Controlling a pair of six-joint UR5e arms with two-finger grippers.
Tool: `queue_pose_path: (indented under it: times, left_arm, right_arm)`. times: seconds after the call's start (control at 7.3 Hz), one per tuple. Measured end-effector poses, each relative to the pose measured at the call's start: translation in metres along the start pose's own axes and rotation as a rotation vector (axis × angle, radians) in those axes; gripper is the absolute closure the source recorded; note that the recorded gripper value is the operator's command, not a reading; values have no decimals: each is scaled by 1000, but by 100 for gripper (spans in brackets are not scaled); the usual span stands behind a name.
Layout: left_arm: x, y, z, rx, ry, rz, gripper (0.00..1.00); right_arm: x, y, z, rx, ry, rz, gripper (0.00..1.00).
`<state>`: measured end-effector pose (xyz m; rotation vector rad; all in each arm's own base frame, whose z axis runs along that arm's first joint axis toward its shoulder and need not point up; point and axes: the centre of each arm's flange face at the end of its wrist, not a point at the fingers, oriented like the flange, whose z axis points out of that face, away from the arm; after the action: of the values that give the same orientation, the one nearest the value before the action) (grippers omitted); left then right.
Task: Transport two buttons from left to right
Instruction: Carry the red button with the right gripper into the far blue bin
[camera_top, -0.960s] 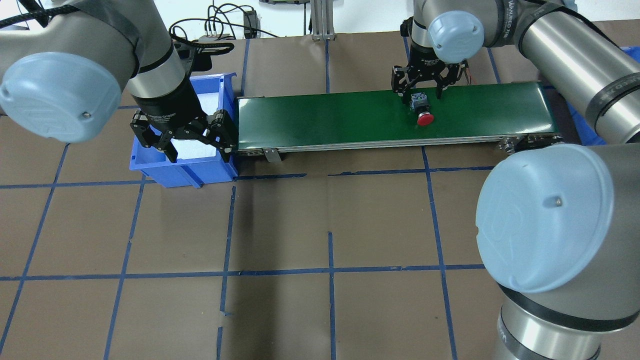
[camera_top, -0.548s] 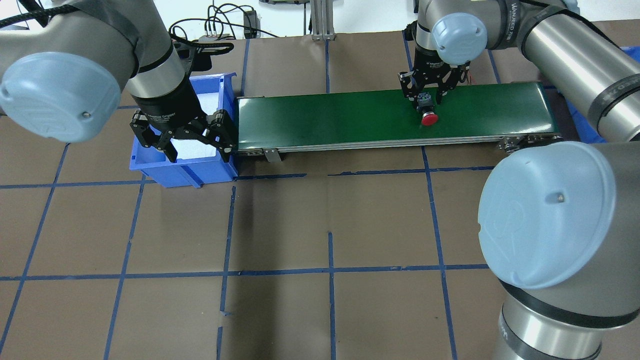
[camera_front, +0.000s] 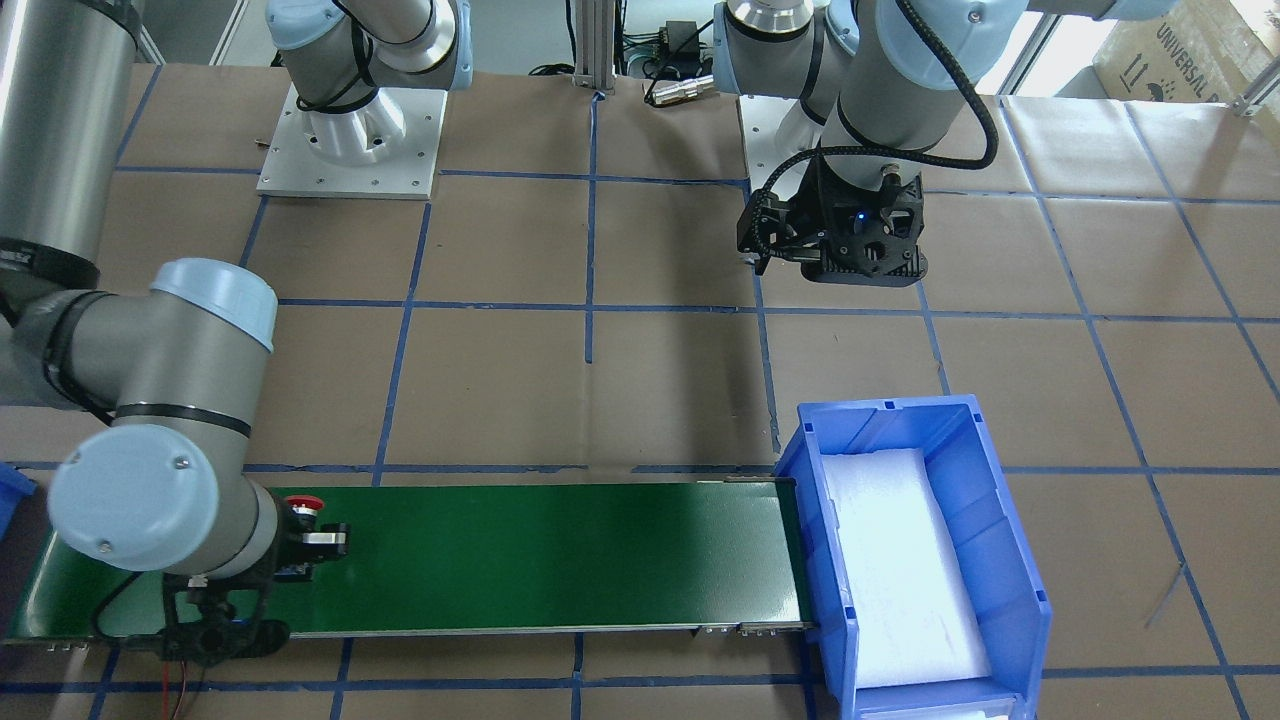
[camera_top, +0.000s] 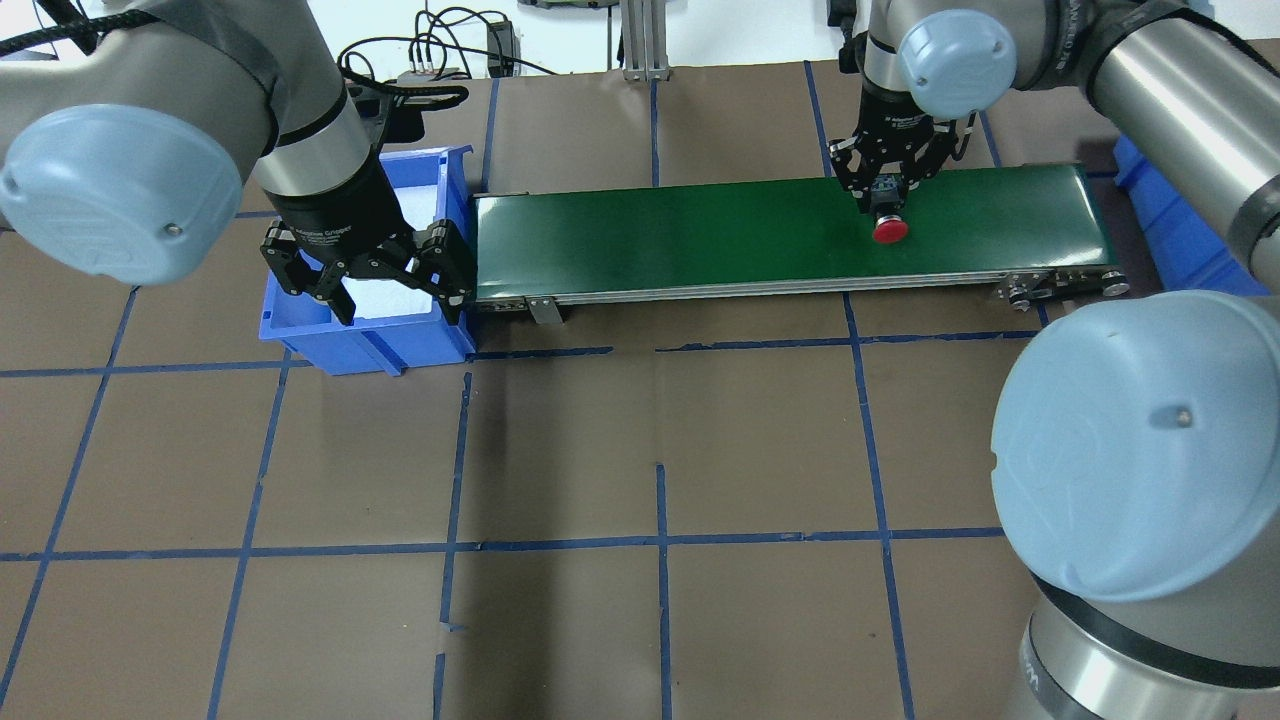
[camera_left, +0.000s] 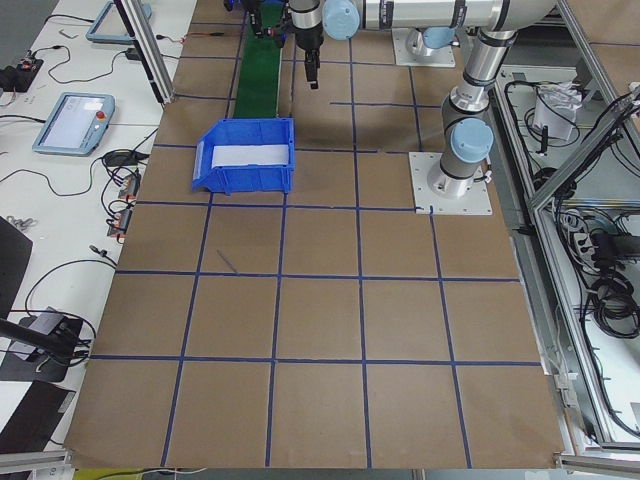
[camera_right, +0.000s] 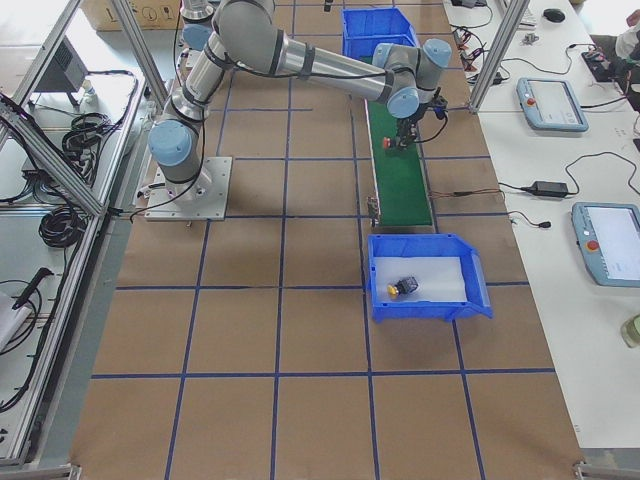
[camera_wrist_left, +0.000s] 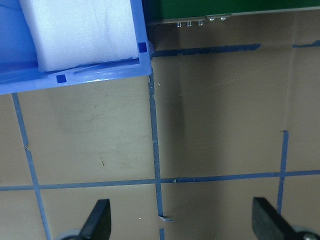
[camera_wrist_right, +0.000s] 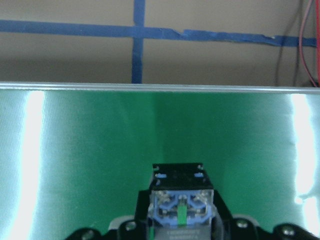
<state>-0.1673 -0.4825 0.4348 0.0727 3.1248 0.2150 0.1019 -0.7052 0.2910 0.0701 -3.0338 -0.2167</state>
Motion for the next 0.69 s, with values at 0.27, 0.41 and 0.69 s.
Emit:
queue_pose_path:
  times: [0.27, 0.41, 0.69]
  left_arm:
    - [0, 0, 0, -1, 0, 0, 0]
    - [0, 0, 0, -1, 0, 0, 0]
    - [0, 0, 0, 0, 0, 2, 0]
  right_arm:
    - [70, 25, -44, 7, -6, 39, 70]
    - [109, 36, -56, 10, -9, 53, 69]
    - [182, 55, -64, 0, -23, 88, 69]
